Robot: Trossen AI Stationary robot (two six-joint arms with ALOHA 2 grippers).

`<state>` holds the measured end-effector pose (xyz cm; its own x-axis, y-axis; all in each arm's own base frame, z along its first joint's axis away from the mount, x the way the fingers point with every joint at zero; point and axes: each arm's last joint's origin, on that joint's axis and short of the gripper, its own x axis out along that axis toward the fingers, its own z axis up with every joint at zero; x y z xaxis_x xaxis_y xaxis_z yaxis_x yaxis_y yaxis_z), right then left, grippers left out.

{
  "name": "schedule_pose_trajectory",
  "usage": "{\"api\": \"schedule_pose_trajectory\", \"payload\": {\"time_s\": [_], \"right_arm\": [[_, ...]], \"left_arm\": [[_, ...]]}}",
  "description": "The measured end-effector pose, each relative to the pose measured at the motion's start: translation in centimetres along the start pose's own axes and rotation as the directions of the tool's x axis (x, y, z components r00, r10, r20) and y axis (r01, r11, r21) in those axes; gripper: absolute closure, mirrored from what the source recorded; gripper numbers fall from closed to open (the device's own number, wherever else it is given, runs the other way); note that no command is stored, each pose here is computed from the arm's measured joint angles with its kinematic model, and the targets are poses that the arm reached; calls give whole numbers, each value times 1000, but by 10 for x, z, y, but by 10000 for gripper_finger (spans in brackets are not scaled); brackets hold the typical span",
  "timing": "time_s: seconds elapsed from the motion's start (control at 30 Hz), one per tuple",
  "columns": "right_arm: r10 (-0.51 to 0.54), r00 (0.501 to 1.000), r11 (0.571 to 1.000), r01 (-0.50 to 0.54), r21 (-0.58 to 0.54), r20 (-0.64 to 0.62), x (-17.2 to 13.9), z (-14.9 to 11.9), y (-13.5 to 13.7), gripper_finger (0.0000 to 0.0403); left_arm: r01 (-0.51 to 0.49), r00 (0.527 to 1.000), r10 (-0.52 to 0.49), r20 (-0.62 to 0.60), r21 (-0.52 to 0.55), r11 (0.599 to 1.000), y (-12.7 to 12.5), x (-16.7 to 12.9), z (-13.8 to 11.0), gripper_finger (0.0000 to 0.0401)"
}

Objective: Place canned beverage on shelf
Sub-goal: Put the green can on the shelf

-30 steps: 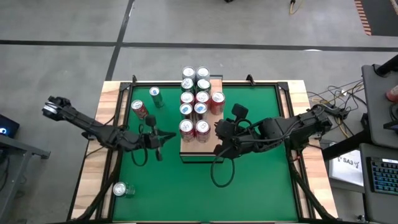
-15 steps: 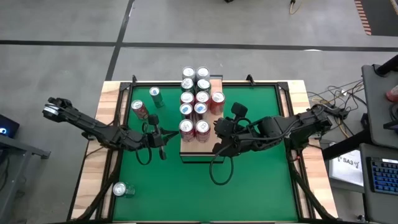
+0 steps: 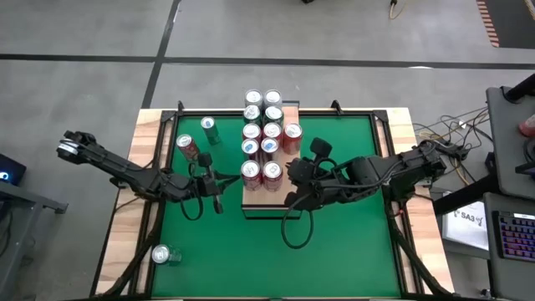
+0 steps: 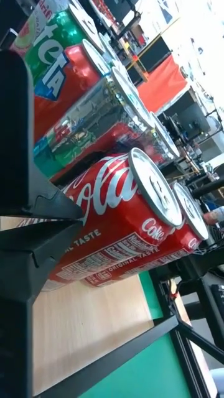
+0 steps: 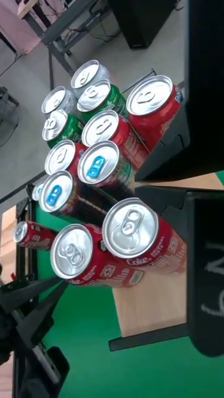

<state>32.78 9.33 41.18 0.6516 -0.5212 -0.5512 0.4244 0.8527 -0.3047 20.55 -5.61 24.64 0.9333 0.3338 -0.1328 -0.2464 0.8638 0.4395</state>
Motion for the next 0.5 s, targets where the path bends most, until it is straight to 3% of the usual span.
{"api": "schedule_pose_trajectory", "payload": {"time_s": [0.27,0.5], "right_arm": [[3,1000,1000,-3,-5,4,1,0,1,390],[24,1000,998,-25,-54,-8,2,-1,2,390]], "left_arm": [[-31,999,32,18,-62,998,3,-11,8,401],[45,996,-55,-77,-123,991,16,-34,43,401]]}}
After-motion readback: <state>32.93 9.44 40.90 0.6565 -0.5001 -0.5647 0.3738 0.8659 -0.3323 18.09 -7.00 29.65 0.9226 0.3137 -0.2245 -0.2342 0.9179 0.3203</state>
